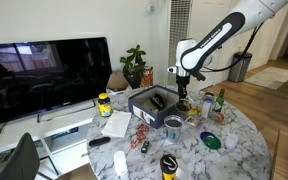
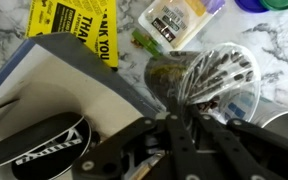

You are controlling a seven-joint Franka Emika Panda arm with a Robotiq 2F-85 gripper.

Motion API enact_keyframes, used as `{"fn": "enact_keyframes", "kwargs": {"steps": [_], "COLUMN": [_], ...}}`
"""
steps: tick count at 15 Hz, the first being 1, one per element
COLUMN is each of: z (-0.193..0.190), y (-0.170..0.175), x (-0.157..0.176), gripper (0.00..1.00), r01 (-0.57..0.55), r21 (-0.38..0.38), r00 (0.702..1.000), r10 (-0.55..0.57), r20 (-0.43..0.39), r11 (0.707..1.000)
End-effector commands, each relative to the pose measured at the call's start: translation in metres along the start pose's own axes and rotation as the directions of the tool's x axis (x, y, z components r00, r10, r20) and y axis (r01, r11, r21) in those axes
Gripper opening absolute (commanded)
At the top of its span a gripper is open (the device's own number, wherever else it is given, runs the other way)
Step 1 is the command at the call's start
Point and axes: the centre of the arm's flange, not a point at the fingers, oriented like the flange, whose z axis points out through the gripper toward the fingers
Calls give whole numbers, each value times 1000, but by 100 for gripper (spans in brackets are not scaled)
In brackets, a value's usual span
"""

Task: Remove both the metallic and clear cup from the shoe box at the same time and put them on the table, pick up the clear cup and put it in the metallic cup

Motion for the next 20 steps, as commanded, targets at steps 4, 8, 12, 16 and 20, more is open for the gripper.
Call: {"fn": "enact_keyframes", "kwargs": {"steps": [4,8,12,16,20], "z": [-46,-74,-100,-115,-116], "y": [-15,-33,-44,-47,-64], "x": [-11,0,5,7,21], "gripper": [3,3,3,3,3], "r01": [88,137,155,164,179], "r21": [104,192,178,169,257], "r00": [996,988,985,982,976], "r10": [-85,-120,-137,-145,-138], "r20": [-33,-100,-108,-122,-170], "r11": [991,972,972,972,950]}}
